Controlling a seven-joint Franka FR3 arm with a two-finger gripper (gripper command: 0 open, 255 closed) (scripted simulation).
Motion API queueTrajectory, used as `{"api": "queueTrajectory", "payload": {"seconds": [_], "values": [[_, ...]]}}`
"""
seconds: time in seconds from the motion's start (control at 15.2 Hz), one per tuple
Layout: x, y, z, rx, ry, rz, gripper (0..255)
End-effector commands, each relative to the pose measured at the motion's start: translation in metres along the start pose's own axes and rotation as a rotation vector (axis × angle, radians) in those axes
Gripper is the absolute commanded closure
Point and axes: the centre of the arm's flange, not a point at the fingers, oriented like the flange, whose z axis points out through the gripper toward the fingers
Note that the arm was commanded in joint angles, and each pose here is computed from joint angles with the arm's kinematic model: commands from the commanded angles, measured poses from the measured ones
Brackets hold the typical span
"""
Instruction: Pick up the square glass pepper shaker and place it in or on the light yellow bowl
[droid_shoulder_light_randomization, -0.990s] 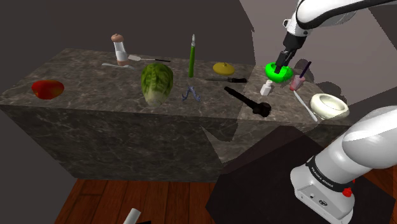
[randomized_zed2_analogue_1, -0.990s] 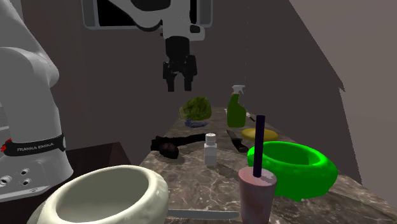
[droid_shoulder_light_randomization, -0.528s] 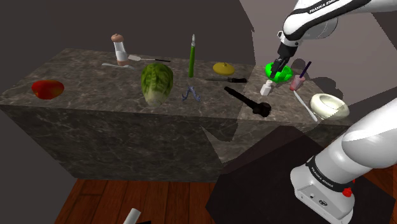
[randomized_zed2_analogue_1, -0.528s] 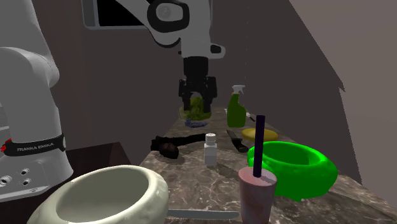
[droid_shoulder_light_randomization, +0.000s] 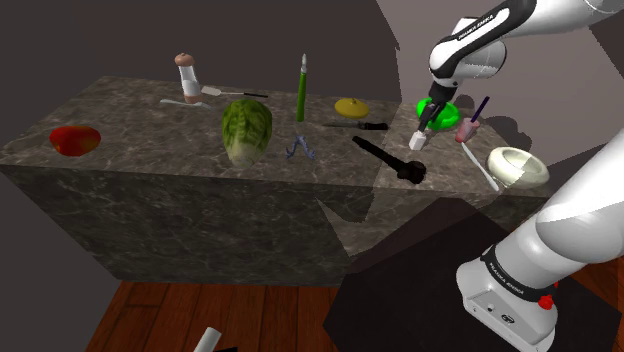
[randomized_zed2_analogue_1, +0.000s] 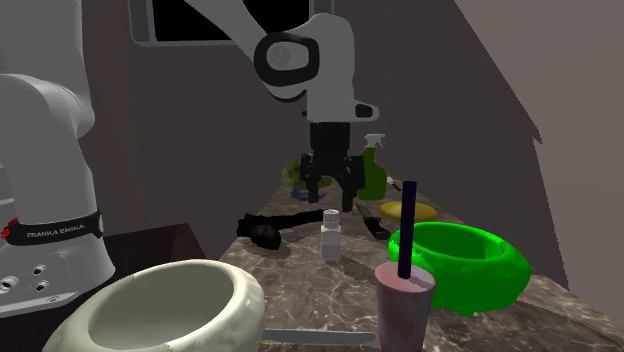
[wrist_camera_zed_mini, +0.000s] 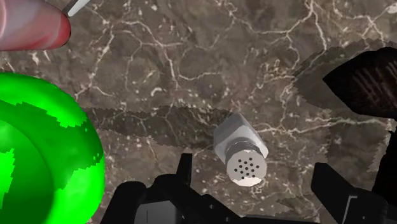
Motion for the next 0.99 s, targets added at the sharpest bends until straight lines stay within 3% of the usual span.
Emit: {"api": "queueTrajectory", "payload": {"seconds": [0.0, 0.2, 0.66, 0.73, 0.92], "values": [[0.0, 0.001, 0.011, 0.0, 0.001, 0.0, 0], [0.0, 0.001, 0.024, 0.0, 0.001, 0.0, 0], [0.0, 0.001, 0.024, 0.0, 0.001, 0.0, 0], [0.0, 0.001, 0.024, 0.0, 0.001, 0.0, 255], [0.0, 0.001, 0.024, 0.0, 0.001, 0.0, 255]]}}
